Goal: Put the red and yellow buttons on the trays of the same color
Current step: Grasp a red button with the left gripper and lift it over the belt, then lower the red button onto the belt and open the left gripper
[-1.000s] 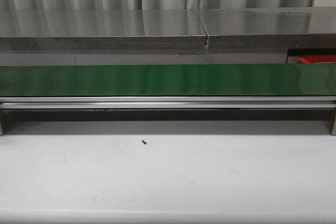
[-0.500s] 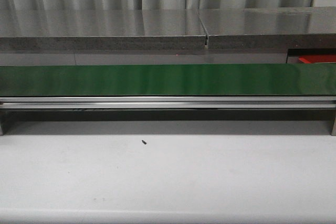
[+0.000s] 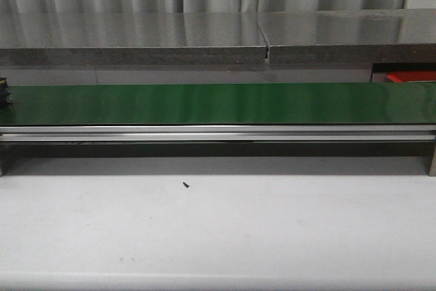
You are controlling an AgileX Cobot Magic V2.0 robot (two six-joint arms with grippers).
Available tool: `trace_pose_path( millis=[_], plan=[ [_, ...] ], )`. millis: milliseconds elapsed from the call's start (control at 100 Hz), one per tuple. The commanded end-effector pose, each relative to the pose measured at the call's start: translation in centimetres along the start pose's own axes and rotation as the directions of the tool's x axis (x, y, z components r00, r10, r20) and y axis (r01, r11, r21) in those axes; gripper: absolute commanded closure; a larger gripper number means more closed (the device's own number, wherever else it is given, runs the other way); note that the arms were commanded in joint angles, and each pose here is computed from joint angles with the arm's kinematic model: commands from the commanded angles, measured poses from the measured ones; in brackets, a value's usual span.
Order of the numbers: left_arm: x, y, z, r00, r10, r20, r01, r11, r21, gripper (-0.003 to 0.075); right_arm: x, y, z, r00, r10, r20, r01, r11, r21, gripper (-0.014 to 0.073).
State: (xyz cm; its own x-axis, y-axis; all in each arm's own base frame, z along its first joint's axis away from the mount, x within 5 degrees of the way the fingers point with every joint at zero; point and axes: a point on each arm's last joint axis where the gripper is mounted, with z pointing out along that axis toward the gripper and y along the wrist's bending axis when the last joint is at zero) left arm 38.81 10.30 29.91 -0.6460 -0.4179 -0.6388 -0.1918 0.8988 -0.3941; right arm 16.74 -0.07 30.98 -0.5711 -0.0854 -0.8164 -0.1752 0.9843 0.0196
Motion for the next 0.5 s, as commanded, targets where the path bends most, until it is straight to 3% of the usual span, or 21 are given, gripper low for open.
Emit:
trace_pose_path(
  millis=[0,190,350,490],
  plan=[
    [-2.2,1.0,-3.3,0.992,0.011,0.128,-0.005,0.999,-0.044,0.01,-1.2,-0.1,-0.6,0.997,-0.002,0.076,0.0,1.0,0.022,0.0662],
    [-3.0,6.4,-4.6,0.981,-0.023,0.192,0.061,0.979,-0.193,0.01,-1.2,-0.1,-0.6,0.997,-0.002,0.076,0.0,1.0,0.022,0.0662],
    [-2.8,10.1,-2.9,0.983,-0.079,0.163,0.117,0.964,-0.237,0.01,-1.2,-0.1,-0.6,0.997,-0.002,0.076,0.0,1.0,0.022,0.0662],
    [-2.7,11.9,-0.3,0.988,-0.107,0.114,0.132,0.962,-0.239,0.01,-1.2,-0.1,-0.6,0.997,-0.002,0.076,0.0,1.0,0.022,0.0662]
  ],
)
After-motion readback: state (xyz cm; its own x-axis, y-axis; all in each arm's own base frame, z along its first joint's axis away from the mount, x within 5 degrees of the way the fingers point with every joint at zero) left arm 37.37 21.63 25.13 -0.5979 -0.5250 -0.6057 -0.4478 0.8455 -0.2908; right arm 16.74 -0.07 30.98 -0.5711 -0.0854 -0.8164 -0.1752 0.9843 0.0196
